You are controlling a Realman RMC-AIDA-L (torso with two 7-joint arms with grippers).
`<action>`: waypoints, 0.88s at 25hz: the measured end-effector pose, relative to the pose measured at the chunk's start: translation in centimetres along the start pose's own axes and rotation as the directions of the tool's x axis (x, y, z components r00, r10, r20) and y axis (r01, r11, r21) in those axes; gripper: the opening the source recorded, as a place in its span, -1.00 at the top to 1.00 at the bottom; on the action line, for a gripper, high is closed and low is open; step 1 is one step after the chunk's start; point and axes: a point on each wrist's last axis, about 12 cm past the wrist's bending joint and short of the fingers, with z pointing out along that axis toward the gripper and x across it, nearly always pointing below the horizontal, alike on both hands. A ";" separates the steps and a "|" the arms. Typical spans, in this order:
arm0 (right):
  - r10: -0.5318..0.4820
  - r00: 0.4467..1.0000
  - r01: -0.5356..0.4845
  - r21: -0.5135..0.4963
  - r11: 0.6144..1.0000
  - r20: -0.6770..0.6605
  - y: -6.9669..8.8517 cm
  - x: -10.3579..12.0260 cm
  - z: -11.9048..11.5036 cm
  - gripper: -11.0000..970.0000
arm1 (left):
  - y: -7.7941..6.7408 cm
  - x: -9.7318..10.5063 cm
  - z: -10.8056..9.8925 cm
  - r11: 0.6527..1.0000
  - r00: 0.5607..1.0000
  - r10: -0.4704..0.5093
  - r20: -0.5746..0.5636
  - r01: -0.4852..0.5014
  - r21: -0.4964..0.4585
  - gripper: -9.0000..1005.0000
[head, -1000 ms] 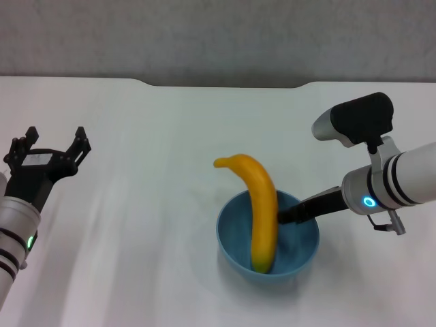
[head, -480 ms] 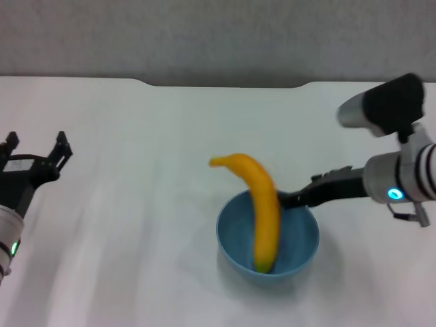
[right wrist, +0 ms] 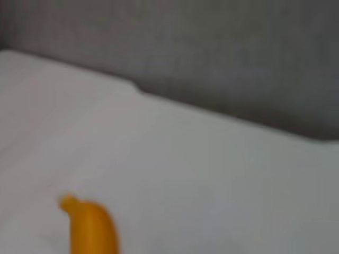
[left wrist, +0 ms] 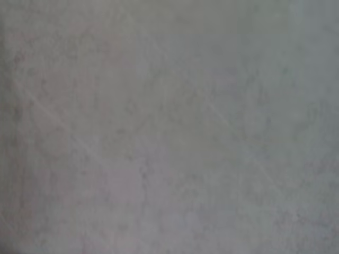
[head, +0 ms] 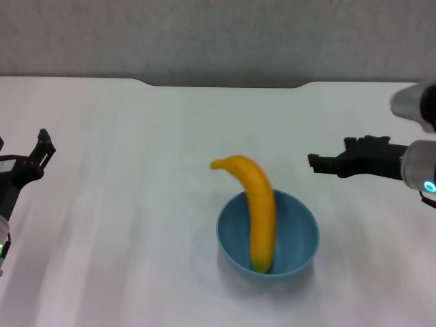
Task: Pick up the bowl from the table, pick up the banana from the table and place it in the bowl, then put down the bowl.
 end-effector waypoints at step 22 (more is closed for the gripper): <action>-0.179 0.848 -0.065 0.433 0.899 0.499 2.5 9.7 -0.7 -0.82 | -0.5 0.5 0.0 0.999 1.000 0.016 -0.022 -0.016 0.027 -0.77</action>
